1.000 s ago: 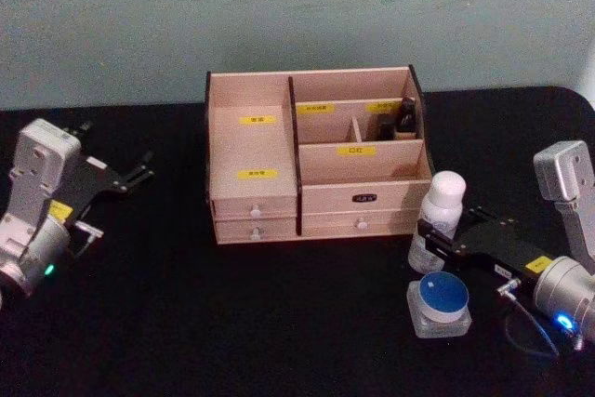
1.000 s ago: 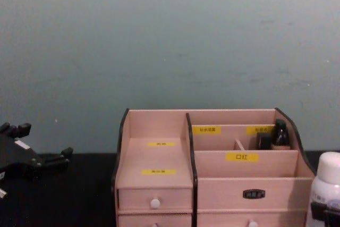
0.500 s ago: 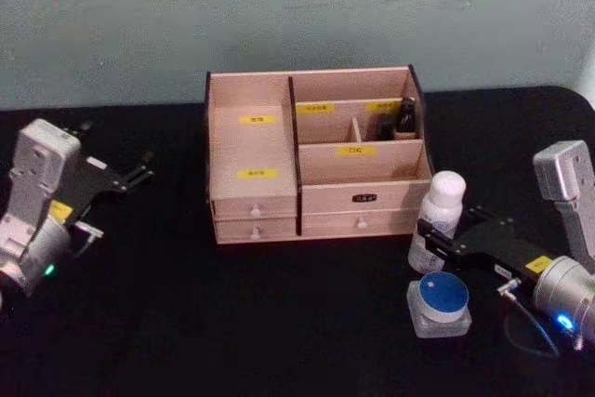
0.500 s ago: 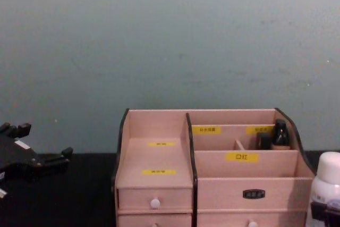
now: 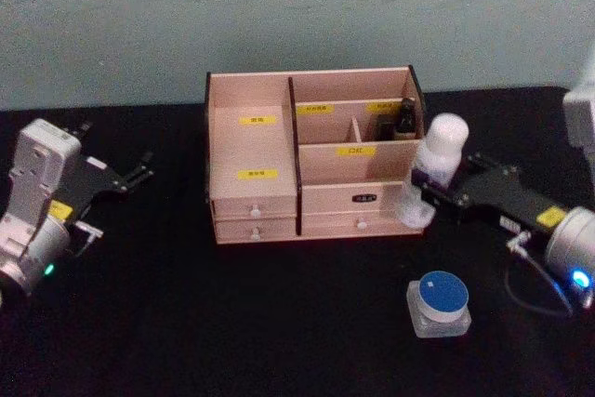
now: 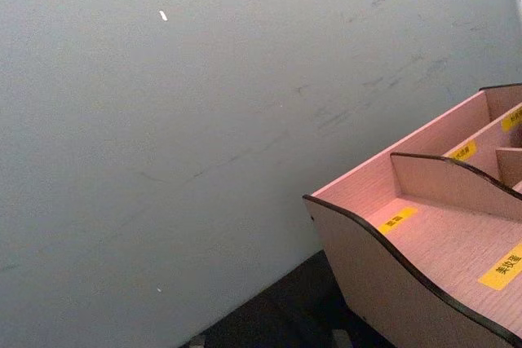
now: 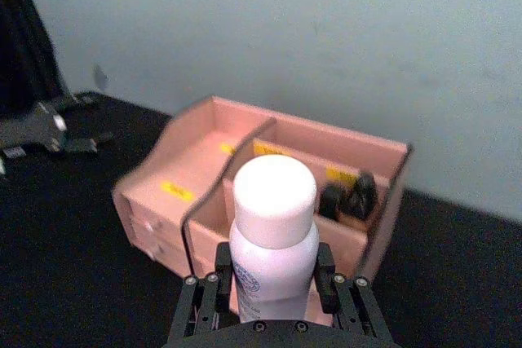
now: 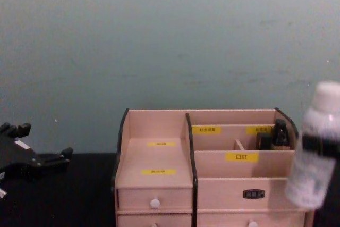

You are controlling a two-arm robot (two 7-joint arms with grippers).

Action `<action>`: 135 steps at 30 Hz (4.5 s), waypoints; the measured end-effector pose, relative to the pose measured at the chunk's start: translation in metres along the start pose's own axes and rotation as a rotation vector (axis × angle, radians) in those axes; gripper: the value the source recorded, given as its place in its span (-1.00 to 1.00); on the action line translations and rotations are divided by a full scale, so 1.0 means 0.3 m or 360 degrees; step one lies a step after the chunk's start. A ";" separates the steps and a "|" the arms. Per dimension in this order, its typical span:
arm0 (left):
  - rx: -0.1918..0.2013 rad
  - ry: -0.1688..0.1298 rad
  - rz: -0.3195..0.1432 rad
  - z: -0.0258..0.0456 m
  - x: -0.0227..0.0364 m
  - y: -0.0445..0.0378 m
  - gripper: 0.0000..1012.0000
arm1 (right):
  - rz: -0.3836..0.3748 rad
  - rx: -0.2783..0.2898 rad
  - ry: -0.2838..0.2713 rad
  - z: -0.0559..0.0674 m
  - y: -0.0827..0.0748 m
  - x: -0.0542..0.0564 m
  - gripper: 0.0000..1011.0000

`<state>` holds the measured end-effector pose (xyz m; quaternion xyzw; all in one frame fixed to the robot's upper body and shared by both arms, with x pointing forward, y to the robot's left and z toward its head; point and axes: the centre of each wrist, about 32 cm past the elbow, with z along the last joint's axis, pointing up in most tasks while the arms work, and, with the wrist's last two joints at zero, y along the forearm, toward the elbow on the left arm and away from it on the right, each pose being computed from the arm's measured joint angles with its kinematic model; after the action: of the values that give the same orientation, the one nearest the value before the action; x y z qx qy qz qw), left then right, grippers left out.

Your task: Pick up the facial cleanser and watermelon frost from the table and place them into the tiered storage box.

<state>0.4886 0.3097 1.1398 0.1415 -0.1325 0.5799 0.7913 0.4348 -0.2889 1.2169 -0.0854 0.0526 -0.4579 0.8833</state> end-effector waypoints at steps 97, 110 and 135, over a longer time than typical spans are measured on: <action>0.0000 0.0000 0.0000 0.000 0.000 0.000 0.98 | 0.0194 -0.0108 -0.0142 0.076 0.545 0.143 0.19; 0.0000 0.0000 0.0000 0.000 0.000 0.000 0.98 | 0.0188 -0.0119 -0.0142 0.065 0.547 0.142 0.19; 0.0000 0.0000 0.0000 0.000 0.000 0.000 0.98 | 0.0189 -0.0116 -0.0138 0.067 0.546 0.143 0.98</action>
<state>0.4886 0.3097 1.1398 0.1415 -0.1324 0.5800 0.7913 0.5938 -0.2291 1.2032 -0.1340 0.0358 -0.3984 0.9067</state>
